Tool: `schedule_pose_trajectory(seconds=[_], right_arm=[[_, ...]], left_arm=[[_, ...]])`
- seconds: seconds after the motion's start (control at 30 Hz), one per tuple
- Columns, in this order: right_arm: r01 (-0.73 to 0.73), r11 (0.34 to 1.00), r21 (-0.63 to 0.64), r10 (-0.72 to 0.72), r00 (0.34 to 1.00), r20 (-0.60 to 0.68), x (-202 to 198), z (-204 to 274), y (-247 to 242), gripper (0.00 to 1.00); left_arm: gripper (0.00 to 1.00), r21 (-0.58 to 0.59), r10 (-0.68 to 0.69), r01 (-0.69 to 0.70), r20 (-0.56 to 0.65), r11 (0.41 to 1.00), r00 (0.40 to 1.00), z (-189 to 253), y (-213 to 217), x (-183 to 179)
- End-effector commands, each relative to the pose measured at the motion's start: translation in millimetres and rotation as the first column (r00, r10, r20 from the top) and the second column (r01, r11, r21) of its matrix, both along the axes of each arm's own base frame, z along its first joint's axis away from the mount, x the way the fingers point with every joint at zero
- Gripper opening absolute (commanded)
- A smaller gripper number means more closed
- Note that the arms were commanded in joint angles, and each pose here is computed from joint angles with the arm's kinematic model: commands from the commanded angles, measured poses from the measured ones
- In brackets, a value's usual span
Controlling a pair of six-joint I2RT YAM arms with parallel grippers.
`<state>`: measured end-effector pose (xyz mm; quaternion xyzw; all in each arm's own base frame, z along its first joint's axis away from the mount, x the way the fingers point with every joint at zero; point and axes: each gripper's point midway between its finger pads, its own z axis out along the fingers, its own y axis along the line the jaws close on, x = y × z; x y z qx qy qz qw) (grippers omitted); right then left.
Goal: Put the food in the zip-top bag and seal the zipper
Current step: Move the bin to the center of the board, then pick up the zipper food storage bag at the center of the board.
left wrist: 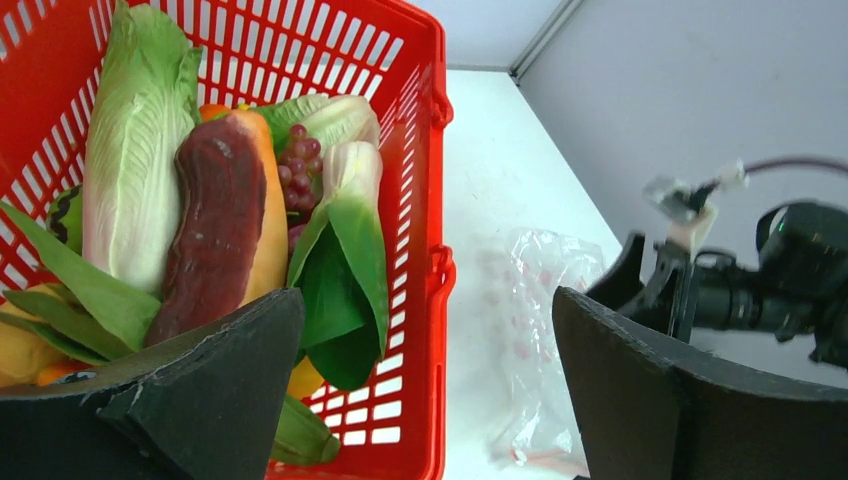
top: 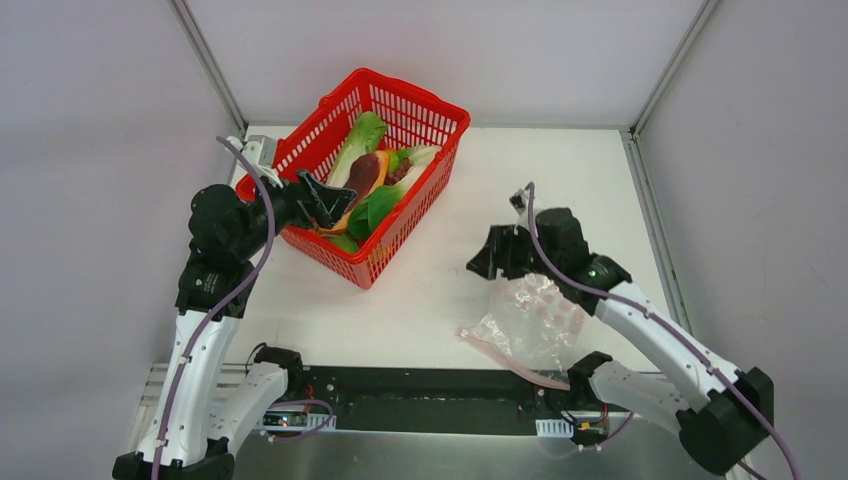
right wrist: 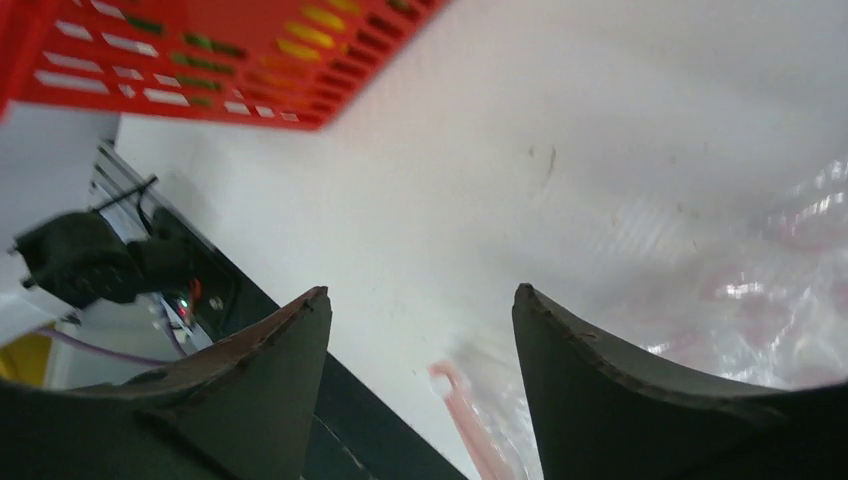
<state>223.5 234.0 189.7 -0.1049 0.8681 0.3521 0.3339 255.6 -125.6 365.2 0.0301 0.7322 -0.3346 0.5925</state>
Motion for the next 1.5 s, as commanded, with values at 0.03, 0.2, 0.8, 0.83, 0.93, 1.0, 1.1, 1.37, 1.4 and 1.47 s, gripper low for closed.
schedule_pose_trajectory(seconds=[0.03,0.2,0.8,0.83,0.93,1.0,1.1,1.37,1.4,1.47], right_arm=[[-0.137,0.99,-0.039,0.137,0.991,-0.004,-50,-40,-9,0.7],[-0.182,0.98,-0.079,0.176,0.981,-0.085,-78,-50,-9,0.73],[-0.119,0.877,-0.466,-0.052,0.94,-0.336,-137,-107,-48,0.79],[-0.1,0.87,-0.483,-0.061,0.95,-0.307,-133,-106,-49,0.79],[-0.033,0.857,-0.515,-0.1,0.969,-0.228,-117,-109,-52,0.76],[-0.051,0.849,-0.526,-0.085,0.969,-0.232,-118,-119,-51,0.76],[-0.086,0.83,-0.551,-0.081,0.959,-0.273,-120,-134,-47,0.7],[-0.118,0.819,-0.561,-0.091,0.94,-0.329,-130,-155,-46,0.62],[-0.109,0.818,-0.564,-0.098,0.941,-0.324,-128,-156,-47,0.6],[-0.092,0.817,-0.569,-0.109,0.944,-0.311,-125,-156,-46,0.55]], left_arm=[[0.98,-0.064,-0.022,0.028,0.092,0.998,0.996,26,-5,5],[0.98,-0.051,-0.009,0.014,0.091,0.999,0.996,22,-3,4],[0.98,-0.034,0.033,-0.031,0.07,0.999,0.997,6,4,6],[0.98,-0.034,0.034,-0.032,0.067,0.999,0.997,5,4,6],[0.98,-0.035,0.03,-0.027,0.061,0.999,0.998,4,3,7],[0.98,-0.035,0.025,-0.023,0.062,0.999,0.998,4,3,7],[0.98,-0.033,0.024,-0.022,0.062,0.999,0.998,4,3,6],[0.98,-0.021,0.033,-0.032,0.058,0.999,0.998,0,5,6],[0.98,-0.022,0.033,-0.031,0.058,0.999,0.998,1,5,7],[0.98,-0.02,0.032,-0.031,0.058,0.999,0.998,0,5,6]])
